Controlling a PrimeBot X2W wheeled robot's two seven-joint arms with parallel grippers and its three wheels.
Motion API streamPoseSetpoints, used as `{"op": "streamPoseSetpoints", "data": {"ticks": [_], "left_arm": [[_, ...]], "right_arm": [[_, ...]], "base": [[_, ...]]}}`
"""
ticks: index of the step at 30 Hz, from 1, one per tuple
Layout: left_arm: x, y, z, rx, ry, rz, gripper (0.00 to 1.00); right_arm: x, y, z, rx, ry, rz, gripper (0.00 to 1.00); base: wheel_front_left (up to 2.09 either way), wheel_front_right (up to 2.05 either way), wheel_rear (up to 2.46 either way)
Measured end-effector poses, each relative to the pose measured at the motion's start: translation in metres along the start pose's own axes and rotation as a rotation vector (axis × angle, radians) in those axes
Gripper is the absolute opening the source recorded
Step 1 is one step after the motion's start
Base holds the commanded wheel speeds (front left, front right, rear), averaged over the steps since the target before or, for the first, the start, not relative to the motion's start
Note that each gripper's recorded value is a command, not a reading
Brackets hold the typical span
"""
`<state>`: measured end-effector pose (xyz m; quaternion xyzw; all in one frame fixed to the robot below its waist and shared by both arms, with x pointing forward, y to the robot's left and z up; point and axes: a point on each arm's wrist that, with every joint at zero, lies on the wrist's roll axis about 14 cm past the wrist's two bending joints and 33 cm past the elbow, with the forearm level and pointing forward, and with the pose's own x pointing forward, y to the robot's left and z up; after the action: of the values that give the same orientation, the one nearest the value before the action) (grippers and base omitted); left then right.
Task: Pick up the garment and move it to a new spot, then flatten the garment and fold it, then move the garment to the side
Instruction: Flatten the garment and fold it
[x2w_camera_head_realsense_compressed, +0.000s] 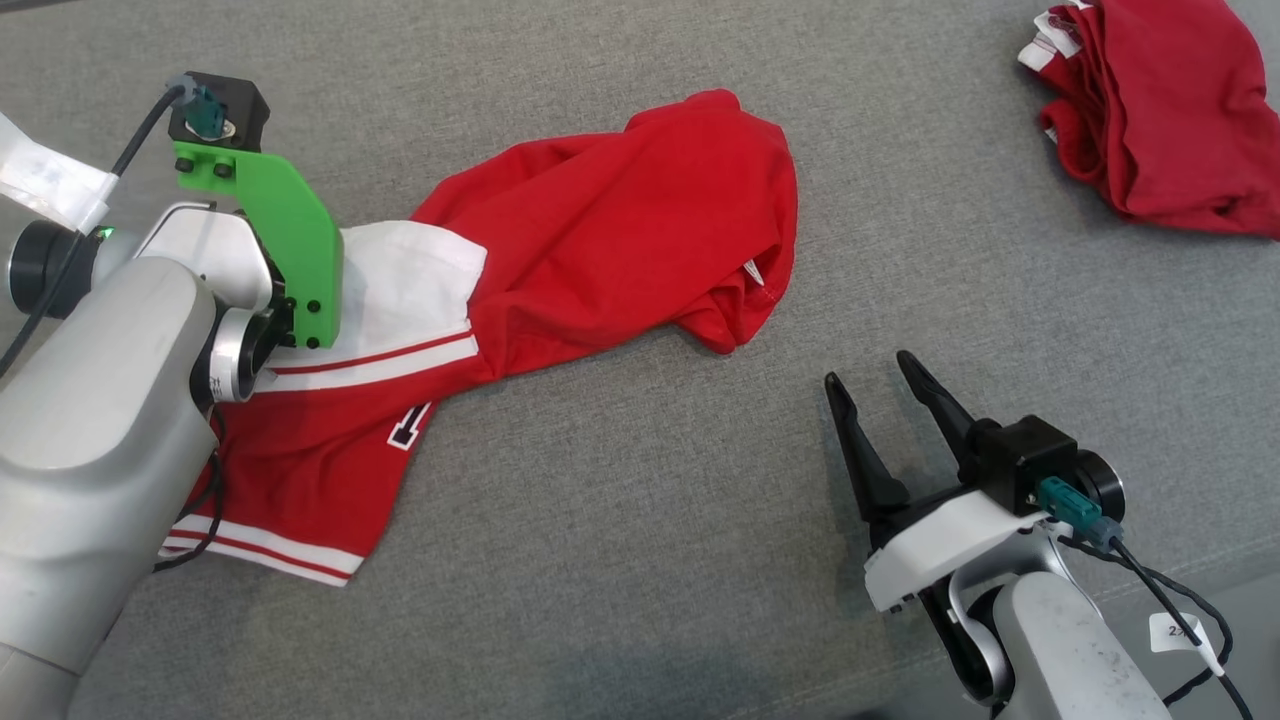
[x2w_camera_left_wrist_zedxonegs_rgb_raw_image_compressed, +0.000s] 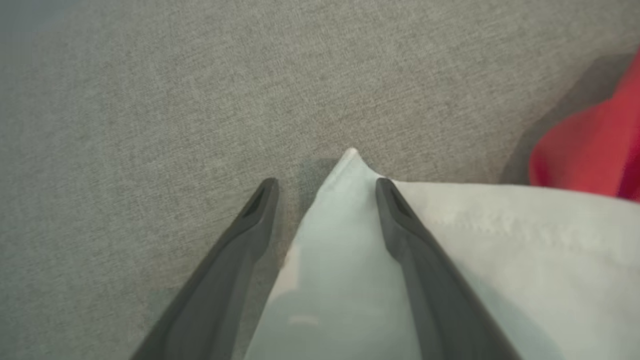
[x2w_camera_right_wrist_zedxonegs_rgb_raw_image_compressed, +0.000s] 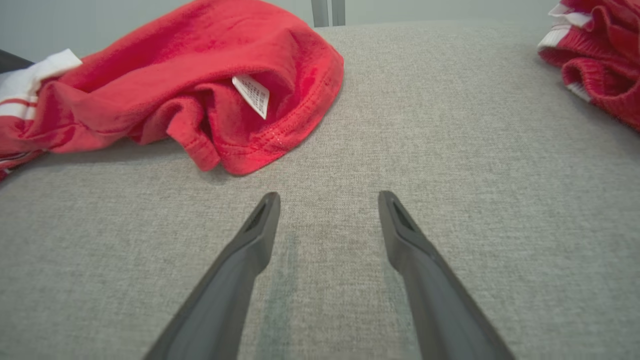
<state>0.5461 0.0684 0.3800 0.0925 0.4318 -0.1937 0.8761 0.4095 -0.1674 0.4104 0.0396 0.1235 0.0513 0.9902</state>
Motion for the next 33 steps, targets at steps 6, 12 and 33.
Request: {"op": "streamPoseSetpoints", "data": {"ticks": [6,12,33], "left_arm": [[0.009,-0.003,-0.007,-0.006,0.023,-0.014,0.49],[0.008,-0.006,0.001,-0.002,-0.035,-0.023,0.00],[-0.143,-0.011,-0.021,-0.299,-0.562,0.036,0.00]], "right_arm": [[0.000,-0.003,-0.006,-0.001,0.018,-0.007,1.00],[0.001,-0.002,-0.006,-0.013,0.022,-0.005,1.00],[-0.003,0.035,0.017,-0.025,-0.021,0.097,1.00]], "base": [[0.00,0.00,0.00],[0.00,0.00,0.00],[0.00,0.00,0.00]]}}
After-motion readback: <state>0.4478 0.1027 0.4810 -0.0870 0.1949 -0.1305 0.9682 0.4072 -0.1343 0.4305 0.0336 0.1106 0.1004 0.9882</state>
